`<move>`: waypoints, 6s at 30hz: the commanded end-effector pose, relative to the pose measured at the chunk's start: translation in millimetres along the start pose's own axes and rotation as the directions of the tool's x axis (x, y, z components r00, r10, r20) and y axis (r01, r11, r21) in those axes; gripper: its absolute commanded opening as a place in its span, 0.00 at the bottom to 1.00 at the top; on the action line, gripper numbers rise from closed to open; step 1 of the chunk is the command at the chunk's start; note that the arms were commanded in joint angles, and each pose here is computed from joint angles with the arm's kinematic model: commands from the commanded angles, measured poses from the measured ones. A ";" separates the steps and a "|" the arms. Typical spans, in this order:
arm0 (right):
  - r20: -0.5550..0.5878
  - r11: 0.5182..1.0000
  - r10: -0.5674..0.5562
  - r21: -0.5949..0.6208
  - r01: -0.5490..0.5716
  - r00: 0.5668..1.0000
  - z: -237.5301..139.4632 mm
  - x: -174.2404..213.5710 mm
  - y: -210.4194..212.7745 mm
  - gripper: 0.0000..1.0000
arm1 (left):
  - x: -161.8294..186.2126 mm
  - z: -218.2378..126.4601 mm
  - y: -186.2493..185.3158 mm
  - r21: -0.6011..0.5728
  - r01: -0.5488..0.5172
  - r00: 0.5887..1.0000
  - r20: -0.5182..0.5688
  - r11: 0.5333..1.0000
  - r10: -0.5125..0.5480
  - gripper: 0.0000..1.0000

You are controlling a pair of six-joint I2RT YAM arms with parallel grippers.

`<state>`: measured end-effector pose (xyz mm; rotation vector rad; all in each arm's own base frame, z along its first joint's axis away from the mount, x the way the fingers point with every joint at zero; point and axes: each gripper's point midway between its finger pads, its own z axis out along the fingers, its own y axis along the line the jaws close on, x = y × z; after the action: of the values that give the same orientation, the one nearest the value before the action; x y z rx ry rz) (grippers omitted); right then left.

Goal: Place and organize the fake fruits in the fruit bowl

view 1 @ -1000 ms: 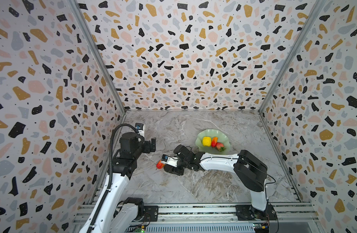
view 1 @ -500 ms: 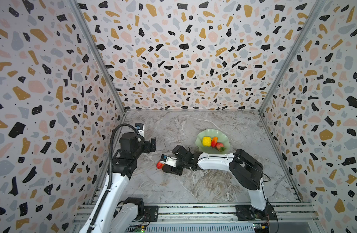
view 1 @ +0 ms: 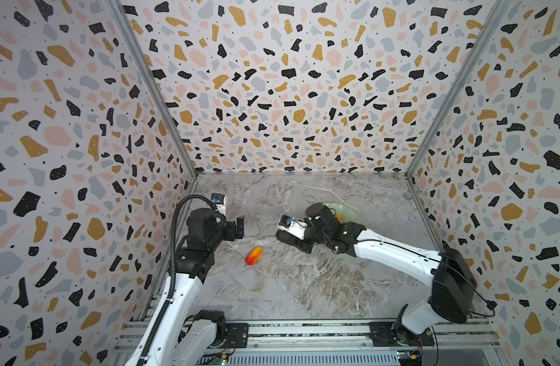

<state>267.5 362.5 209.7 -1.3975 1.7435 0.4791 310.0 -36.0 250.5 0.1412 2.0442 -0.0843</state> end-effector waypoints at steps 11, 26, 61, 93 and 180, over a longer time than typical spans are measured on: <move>-0.072 0.955 0.166 0.261 -0.142 0.983 -58.7 92.8 -80.1 0.25 | -6.4 -0.1 -2.1 0.017 0.000 0.999 0.034 1.000 -0.001 1.00; -0.204 0.962 0.206 0.221 -0.160 0.957 -3.9 137.0 -90.4 0.25 | -5.9 -0.1 0.5 0.001 -0.001 0.999 0.034 1.000 0.001 1.00; -0.178 0.926 0.114 0.374 -0.040 0.977 -31.1 81.9 -125.6 0.79 | -4.9 1.4 -0.2 0.006 0.003 1.000 0.031 1.000 -0.003 1.00; 0.105 0.698 -0.542 -0.496 0.516 0.834 171.7 6.7 105.5 0.95 | -8.5 -5.0 2.7 -0.012 0.002 0.999 0.052 1.000 -0.001 1.00; 0.003 0.814 0.381 0.472 -0.337 0.925 3.5 165.1 -220.9 0.67 | -4.2 3.5 1.4 -0.003 0.002 1.000 0.025 1.000 -0.002 1.00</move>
<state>462.1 188.4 106.1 -0.7703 2.0770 0.1347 311.9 -37.2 248.5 0.1452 2.0429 -0.0910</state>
